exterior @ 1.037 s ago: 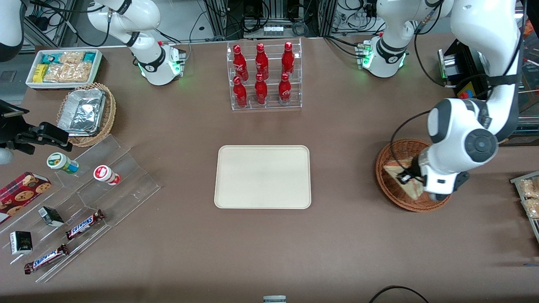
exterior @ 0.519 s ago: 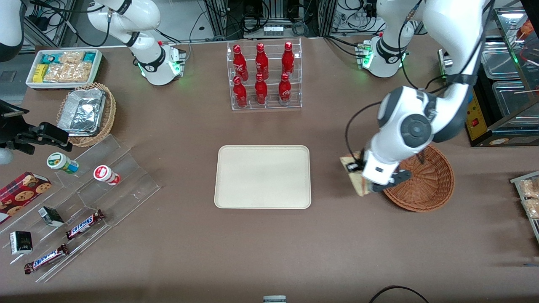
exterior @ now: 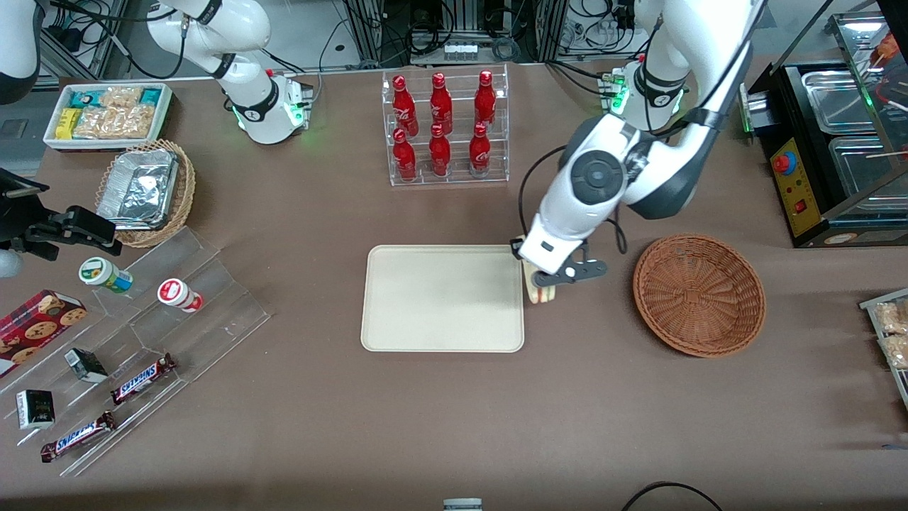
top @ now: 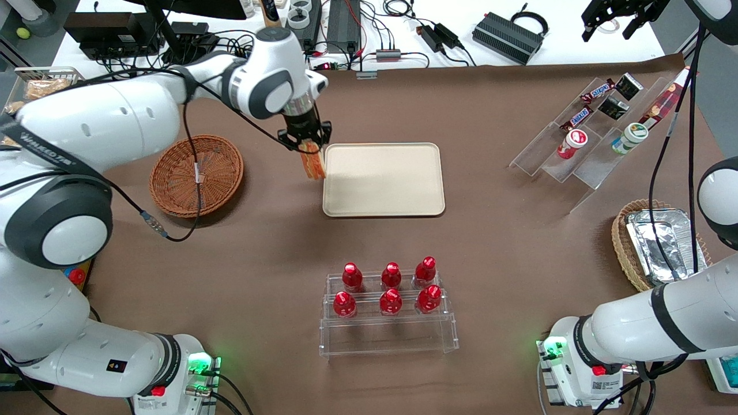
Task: Place sandwich from basket to tray
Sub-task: 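Lift the sandwich and carry it with the left gripper over the tray, then lower the sandwich onto the tray and open the left gripper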
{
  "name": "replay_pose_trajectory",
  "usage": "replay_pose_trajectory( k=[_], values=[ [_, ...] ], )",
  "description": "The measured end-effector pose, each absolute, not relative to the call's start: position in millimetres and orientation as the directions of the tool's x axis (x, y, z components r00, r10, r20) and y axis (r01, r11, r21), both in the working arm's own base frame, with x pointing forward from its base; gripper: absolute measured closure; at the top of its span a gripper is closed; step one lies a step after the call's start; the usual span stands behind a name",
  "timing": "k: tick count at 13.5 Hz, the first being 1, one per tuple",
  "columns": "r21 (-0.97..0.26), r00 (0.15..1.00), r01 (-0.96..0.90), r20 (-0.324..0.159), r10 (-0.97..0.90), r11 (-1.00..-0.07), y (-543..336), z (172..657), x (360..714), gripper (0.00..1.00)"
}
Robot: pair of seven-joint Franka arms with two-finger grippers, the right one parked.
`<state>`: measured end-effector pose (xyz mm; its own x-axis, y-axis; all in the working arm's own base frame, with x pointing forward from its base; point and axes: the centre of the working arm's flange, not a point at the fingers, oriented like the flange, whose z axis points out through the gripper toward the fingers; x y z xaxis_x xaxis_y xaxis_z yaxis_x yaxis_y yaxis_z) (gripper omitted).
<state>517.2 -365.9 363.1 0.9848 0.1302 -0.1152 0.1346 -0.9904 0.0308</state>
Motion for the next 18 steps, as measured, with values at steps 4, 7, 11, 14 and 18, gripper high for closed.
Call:
replay_pose_trajectory(
  k=[4, 7, 11, 14, 18],
  values=[
    [0.014, 0.992, 0.048, -0.119, 0.046, -0.999, -400, 292, 510, 0.56],
    [0.055, 0.992, 0.005, -0.124, -0.002, -0.998, -423, 261, 523, 0.57],
    [0.055, 0.991, -0.077, -0.101, -0.083, -0.995, -469, 244, 514, 0.56],
    [0.037, 0.994, -0.038, -0.097, -0.042, -0.999, -464, 229, 527, 0.57],
    [0.022, 0.996, 0.010, -0.087, 0.008, -1.000, -451, 225, 542, 0.56]
  ],
)
